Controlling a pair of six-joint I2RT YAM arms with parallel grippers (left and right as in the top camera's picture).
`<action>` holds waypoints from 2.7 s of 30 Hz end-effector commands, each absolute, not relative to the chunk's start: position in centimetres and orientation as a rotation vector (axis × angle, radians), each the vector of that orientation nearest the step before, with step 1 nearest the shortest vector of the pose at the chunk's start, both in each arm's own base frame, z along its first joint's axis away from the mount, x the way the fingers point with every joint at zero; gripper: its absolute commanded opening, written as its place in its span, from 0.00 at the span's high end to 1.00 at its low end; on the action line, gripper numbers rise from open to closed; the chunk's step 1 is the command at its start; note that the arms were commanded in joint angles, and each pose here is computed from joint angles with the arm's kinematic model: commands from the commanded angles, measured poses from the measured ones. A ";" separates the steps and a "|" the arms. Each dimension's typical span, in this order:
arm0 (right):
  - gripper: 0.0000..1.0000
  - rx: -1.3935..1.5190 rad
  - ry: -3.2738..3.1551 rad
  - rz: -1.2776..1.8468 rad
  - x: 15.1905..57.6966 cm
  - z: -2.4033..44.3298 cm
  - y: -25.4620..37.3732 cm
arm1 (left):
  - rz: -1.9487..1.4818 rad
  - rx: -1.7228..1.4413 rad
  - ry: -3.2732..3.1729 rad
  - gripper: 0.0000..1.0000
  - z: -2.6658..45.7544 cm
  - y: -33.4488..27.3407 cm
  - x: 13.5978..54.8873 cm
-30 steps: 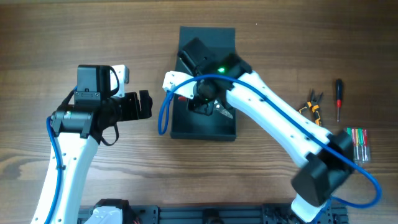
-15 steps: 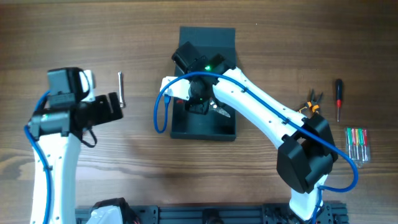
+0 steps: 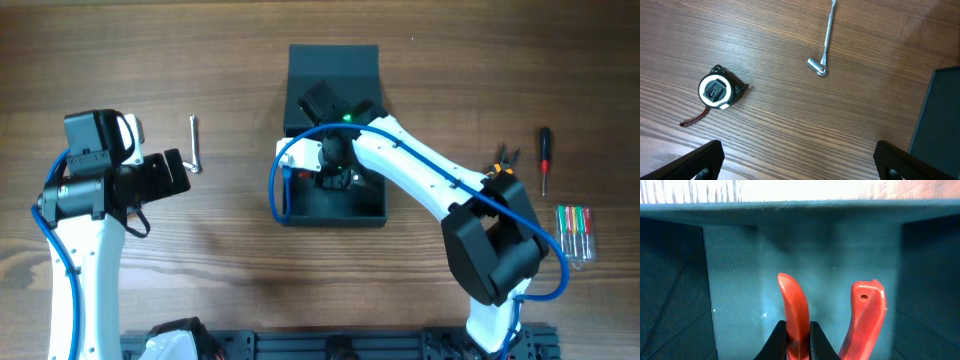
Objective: Pack container
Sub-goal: 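Move the right gripper over the orange-black pliers, then lower and close the right gripper on the orange pliers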
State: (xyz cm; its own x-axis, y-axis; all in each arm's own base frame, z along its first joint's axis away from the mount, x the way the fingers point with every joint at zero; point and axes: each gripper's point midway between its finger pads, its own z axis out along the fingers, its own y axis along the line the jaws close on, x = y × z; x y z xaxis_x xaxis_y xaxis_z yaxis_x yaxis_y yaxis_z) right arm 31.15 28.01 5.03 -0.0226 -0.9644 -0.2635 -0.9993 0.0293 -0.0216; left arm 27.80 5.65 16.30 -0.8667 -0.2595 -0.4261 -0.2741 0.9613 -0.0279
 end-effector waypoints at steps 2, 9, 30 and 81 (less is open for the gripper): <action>0.73 -2.058 2.091 0.280 30.8 4.3 27.9 | 0.042 -0.362 2.650 0.00 17.2 5.7 28.3; 0.01 -2.008 2.135 0.303 30.8 4.4 28.1 | 0.042 -0.362 2.650 0.00 17.2 5.7 28.3; 0.00 0.639 2.636 -0.024 36.9 28.7 1.3 | -0.018 -0.347 2.646 0.00 17.2 5.0 28.5; 0.00 0.950 2.768 -0.195 32.2 1.2 -4.3 | -0.019 -0.349 2.658 0.00 17.1 5.0 28.2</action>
State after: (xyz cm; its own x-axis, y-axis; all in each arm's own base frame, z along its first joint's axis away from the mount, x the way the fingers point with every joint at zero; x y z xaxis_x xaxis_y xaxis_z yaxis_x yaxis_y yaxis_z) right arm 33.26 -3.88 2.49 -0.7789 0.5788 -0.2414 0.6018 0.7981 -0.0285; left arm 27.83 4.98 16.26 -0.8700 -0.2601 -0.4189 -0.2584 0.9641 -0.0620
